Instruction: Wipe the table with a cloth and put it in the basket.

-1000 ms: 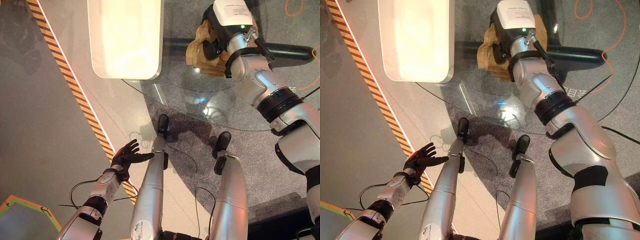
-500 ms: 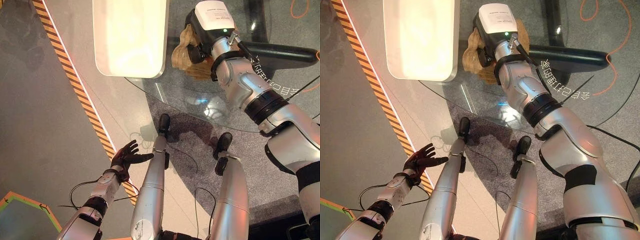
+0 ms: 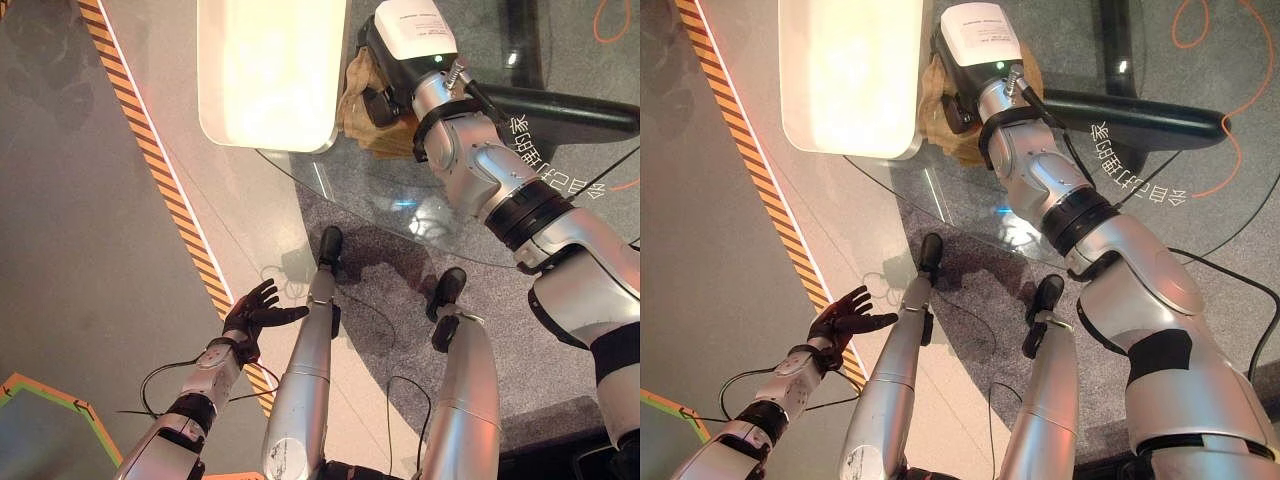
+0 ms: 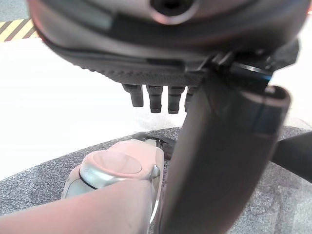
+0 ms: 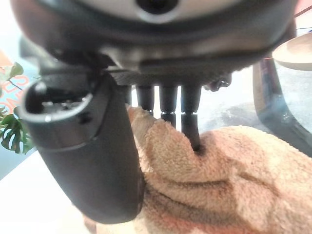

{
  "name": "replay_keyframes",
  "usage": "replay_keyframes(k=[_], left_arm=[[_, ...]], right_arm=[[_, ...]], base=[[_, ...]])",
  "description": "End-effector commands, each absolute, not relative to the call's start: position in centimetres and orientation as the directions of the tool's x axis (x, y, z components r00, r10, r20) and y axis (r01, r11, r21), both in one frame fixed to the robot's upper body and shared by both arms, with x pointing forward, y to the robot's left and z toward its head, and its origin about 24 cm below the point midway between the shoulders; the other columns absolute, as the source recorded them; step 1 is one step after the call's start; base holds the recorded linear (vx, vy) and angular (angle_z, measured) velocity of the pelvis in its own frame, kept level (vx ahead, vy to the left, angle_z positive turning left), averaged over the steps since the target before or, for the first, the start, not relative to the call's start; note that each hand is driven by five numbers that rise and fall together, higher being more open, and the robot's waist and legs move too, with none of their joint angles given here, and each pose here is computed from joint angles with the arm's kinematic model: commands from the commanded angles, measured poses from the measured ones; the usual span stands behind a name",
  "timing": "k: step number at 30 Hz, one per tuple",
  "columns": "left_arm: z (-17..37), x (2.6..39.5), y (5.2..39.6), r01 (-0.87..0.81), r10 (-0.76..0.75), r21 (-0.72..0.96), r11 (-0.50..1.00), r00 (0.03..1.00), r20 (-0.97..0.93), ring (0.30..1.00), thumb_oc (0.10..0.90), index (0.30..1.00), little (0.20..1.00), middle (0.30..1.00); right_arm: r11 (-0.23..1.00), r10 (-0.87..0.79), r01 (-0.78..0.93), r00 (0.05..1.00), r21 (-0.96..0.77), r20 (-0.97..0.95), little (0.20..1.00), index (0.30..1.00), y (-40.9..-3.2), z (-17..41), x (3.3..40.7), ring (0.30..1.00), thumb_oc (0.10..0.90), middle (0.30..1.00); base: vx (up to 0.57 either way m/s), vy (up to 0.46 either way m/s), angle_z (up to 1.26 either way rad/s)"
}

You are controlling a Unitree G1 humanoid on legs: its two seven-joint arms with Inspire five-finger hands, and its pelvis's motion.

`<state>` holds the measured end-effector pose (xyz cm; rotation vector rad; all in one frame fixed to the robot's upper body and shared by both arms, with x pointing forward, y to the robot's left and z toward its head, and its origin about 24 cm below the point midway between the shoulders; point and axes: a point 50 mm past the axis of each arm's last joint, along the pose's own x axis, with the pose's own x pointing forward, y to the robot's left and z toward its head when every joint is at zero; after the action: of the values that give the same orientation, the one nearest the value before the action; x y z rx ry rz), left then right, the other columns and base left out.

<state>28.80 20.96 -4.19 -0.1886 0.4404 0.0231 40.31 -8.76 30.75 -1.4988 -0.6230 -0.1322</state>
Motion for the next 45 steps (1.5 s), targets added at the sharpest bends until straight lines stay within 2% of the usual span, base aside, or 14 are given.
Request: replay_keyframes(k=[1, 7, 13, 23, 35, 41, 45], left_arm=[[-5.4, 27.3, 21.1, -0.045, -0.018, -0.127, 0.991, 0.888, -0.459, 0.900, 0.800, 0.900, 0.900, 0.900], [-5.4, 27.2, 21.3, -0.040, -0.022, -0.125, 0.991, 0.889, -0.458, 0.900, 0.800, 0.900, 0.900, 0.900], [-5.5, 27.0, 21.8, -0.040, -0.020, -0.121, 0.992, 0.889, -0.457, 0.900, 0.800, 0.900, 0.900, 0.900], [-5.2, 27.0, 22.6, -0.060, -0.006, -0.131, 0.989, 0.892, -0.453, 0.900, 0.800, 0.900, 0.900, 0.900], [-4.4, 27.2, 25.0, -0.110, 0.035, -0.140, 0.984, 0.890, -0.454, 0.900, 0.800, 0.900, 0.900, 0.900], [-3.7, 27.5, 26.5, -0.137, 0.062, -0.135, 0.981, 0.892, -0.449, 0.900, 0.800, 0.900, 0.900, 0.900], [-3.5, 27.5, 27.1, -0.149, 0.075, -0.132, 0.980, 0.890, -0.449, 0.900, 0.800, 0.900, 0.900, 0.900]], right_arm=[[0.153, 0.398, 0.628, 0.668, -0.763, 0.629, 0.200, 0.300, -5.1, 35.9, 37.9, 0.300, 0.100, 0.300], [0.080, 0.270, 0.681, 0.688, -0.728, 0.673, 0.200, 0.300, -8.6, 36.6, 39.2, 0.300, 0.100, 0.300], [0.026, 0.077, 0.759, 0.648, -0.651, 0.758, 0.200, 0.300, -13.9, 38.2, 39.6, 0.300, 0.100, 0.300], [-0.143, -0.157, 0.837, 0.508, -0.528, 0.847, 0.200, 0.300, -21.6, 40.1, 38.3, 0.300, 0.100, 0.300], [-0.344, -0.424, 0.792, 0.348, -0.504, 0.836, 0.200, 0.300, -30.8, 39.5, 35.2, 0.300, 0.100, 0.300], [-0.376, -0.527, 0.768, 0.283, -0.518, 0.801, 0.200, 0.300, -34.2, 38.8, 33.6, 0.300, 0.100, 0.300], [-0.368, -0.555, 0.780, 0.253, -0.506, 0.792, 0.200, 0.300, -35.2, 38.4, 33.1, 0.300, 0.100, 0.300]], base=[[0.00, 0.000, 0.00], [0.00, 0.000, 0.00], [0.00, -0.001, 0.01], [0.00, 0.005, 0.03], [0.00, 0.000, 0.00], [0.00, 0.000, 0.00], [0.00, -0.005, -0.03]])
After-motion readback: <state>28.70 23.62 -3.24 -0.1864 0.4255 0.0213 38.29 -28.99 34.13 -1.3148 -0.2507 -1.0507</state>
